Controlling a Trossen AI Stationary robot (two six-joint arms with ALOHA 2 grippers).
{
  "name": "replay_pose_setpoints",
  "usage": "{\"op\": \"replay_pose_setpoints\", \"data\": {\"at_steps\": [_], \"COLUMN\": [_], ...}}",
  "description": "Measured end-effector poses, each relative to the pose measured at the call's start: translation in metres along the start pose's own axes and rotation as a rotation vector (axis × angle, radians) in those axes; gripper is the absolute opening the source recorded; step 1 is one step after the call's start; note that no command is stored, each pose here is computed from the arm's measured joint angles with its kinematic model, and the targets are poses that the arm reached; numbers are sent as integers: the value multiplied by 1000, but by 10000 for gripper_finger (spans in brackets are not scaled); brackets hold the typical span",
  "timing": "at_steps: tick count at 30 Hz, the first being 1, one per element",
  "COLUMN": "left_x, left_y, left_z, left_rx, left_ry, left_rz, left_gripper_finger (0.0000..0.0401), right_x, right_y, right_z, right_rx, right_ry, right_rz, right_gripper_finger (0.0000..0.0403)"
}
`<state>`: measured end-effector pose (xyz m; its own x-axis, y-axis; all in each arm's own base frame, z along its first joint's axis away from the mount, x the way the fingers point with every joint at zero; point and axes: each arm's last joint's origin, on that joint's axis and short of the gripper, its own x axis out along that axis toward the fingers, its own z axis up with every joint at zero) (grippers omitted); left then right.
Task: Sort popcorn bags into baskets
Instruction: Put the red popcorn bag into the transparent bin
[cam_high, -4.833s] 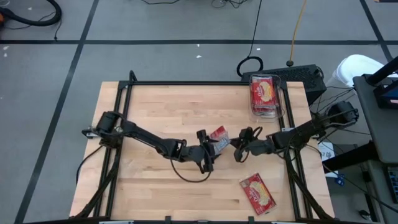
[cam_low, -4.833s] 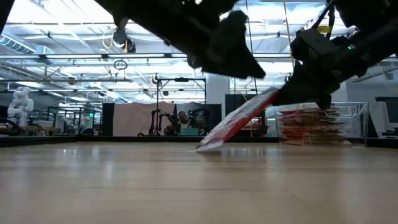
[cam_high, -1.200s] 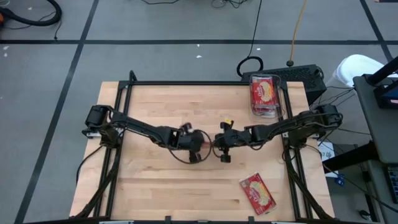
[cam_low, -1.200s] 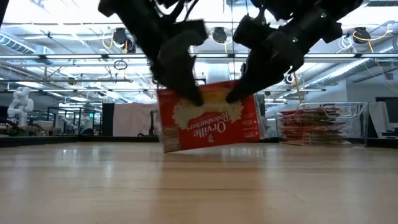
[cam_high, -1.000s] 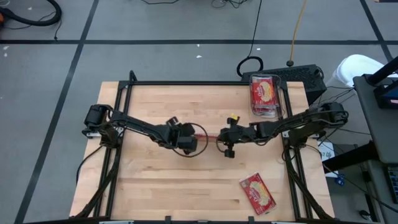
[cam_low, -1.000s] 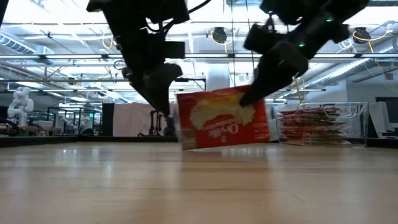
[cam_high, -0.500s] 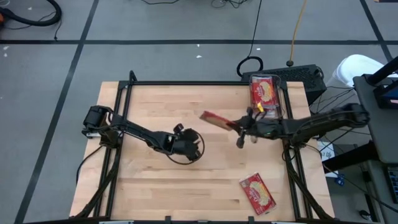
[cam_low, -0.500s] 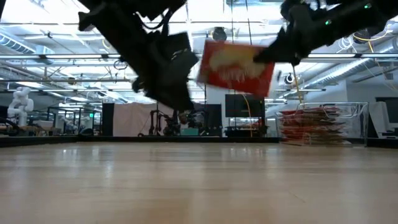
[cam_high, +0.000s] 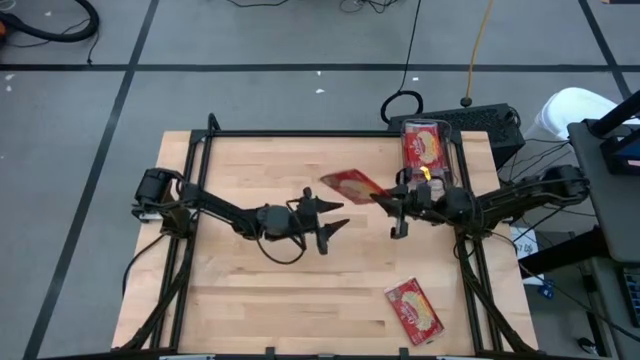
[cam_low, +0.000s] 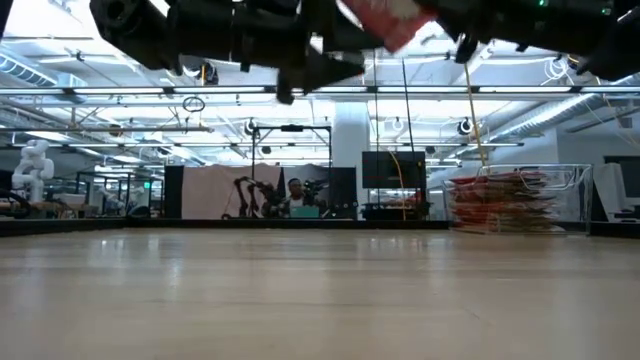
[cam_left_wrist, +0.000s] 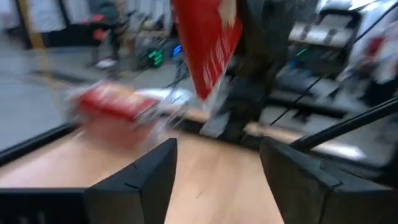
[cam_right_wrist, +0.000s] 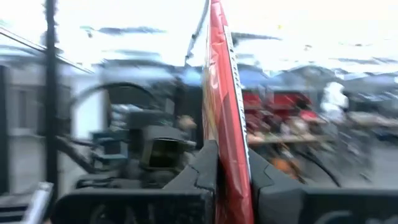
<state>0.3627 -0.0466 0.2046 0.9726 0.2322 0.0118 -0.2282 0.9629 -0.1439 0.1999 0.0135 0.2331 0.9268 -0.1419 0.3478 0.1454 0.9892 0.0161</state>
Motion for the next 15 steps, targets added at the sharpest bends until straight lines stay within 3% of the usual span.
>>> {"op": "replay_pose_setpoints", "data": {"at_steps": [8,15], "left_x": [2,4], "left_y": [6,11], "left_z": [22,28], "left_rx": [7,10], "left_ry": [-201,-248], "left_rz": [-126,-179], "left_gripper_finger": [268,262], "right_x": [8,30], "right_y": [5,12], "right_z": [-3,-2], "right_rx": [21,-15], "right_ry": [-101,-168], "right_rz": [57,105], "right_gripper_finger": [14,15]}}
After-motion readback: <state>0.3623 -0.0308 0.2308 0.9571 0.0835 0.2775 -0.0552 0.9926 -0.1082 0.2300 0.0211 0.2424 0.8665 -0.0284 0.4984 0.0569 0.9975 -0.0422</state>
